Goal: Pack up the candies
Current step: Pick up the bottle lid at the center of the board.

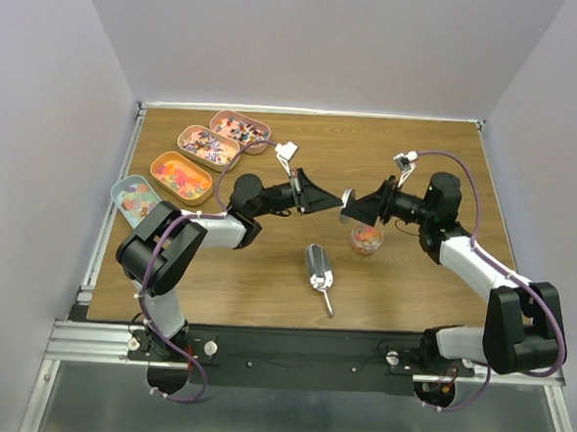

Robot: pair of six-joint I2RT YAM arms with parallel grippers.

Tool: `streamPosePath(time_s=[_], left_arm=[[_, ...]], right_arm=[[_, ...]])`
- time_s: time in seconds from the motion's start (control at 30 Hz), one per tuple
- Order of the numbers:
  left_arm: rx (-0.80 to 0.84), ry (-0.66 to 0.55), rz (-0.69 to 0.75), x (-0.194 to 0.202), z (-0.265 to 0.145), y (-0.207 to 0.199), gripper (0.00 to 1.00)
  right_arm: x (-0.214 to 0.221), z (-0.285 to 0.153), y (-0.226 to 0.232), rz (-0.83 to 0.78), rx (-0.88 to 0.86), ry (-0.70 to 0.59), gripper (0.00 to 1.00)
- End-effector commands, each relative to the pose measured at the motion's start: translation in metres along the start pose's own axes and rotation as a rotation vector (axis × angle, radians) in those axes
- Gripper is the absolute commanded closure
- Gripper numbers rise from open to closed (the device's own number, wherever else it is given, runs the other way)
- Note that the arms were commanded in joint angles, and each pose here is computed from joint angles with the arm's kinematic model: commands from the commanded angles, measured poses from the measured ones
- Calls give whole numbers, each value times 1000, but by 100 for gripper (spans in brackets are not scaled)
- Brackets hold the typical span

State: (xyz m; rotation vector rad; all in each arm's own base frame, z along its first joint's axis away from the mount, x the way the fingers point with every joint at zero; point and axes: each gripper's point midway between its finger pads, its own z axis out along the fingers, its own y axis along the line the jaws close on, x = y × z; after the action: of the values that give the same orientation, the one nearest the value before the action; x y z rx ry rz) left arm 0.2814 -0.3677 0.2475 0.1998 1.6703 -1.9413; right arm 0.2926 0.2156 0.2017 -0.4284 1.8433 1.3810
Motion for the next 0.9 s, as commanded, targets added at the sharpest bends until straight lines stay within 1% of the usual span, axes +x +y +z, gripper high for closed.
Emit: streamPosePath(time_s=[0.0,0.1,0.13,0.2,0.23,0.3,0.5,0.6,0.63,0.7,0.77,0.8,0.83,0.87], left_arm=[[30,11,45,-3,5,-17,100],[8,15,58,-4,6,-15,100],[2,12,62,-5,7,-14,95],[-16,9,76,-6,7,-12,88],[-24,7,79,-7,7,-11,81],[-37,8,91,-7,7,-10,72],[-63,6,93,-8,7,-4,71],[-84,7,99,-8,6,1,64],[-94,3,105,-8,6,2,59],[-126,8,127,-9,6,9,53],[-158,-12,173,-15,5,13,43],[-196,-8,171,-14,3,19,42],[-225,-35,195,-21,2,20,36],[-252,-47,224,-27,1,23,36]], right_arm=[[-5,3,6,-32,-22,16,39],[-2,2,3,-26,-7,25,44],[-2,2,3,-27,-3,26,44],[0,1,0,-20,9,30,47],[0,1,0,-19,11,31,48],[2,1,-2,-11,26,35,49],[6,-3,-4,-5,56,43,50],[9,-5,-7,6,79,48,50],[10,-5,-7,0,86,51,50],[13,-8,-11,11,121,54,50],[14,-10,-15,13,155,50,51],[18,-12,-18,32,176,61,51],[17,-13,-18,20,191,61,51],[16,-15,-23,22,230,57,51]])
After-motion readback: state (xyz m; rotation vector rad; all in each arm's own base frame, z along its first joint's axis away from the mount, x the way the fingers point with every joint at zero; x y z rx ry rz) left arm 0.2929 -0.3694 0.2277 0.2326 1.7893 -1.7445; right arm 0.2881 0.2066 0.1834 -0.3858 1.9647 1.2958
